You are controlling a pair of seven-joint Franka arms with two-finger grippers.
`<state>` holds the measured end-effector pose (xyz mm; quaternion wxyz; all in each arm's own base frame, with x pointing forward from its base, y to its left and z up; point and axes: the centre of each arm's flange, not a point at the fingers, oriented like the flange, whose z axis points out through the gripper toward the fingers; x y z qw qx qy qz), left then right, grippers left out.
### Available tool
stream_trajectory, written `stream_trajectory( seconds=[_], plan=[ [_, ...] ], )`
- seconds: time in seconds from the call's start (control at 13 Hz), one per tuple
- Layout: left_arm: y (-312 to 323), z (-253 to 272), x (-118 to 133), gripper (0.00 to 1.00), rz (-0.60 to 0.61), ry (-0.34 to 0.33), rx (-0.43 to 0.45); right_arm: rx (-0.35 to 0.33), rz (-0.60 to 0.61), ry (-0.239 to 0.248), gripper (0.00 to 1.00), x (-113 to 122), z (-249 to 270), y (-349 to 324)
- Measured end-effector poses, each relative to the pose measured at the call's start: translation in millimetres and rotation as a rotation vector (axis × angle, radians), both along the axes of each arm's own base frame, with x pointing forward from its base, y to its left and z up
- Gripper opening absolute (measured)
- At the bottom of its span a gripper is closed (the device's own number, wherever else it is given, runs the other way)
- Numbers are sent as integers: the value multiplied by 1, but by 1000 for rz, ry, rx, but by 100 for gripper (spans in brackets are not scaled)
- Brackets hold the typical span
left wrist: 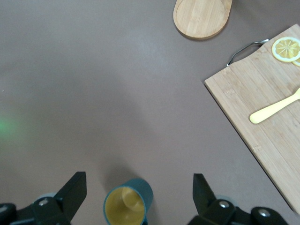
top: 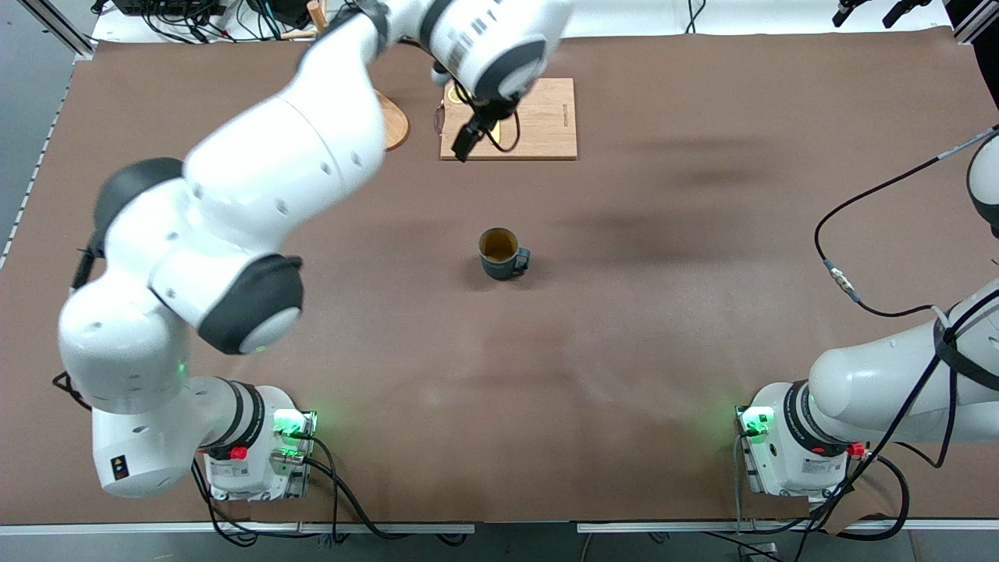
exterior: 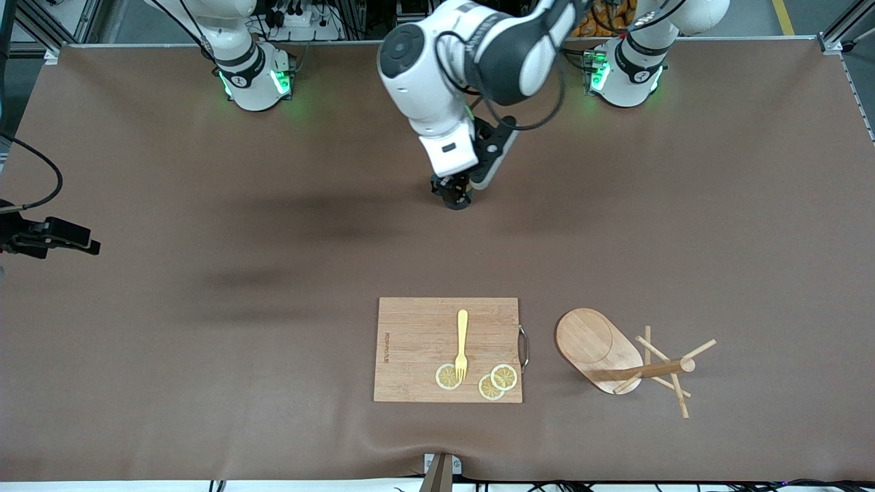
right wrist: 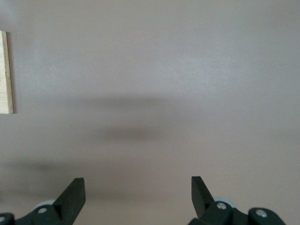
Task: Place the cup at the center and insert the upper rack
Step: 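Lower the left gripper to the mug handle and grasp it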
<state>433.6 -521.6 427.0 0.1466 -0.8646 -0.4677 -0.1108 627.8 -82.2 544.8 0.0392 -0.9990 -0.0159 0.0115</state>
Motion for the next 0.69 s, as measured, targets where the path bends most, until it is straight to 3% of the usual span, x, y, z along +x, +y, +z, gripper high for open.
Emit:
stream_trajectory(
  seconds=[0.31, 0.69],
  plan=[
    [-56, -36, -35, 100, -79, -112, 41, -10, 13, 4, 100, 1, -1, 10],
    [-102, -89, -72, 100, -165, -180, 44, -24, 23, 5, 100, 2, -2, 18]
  ],
)
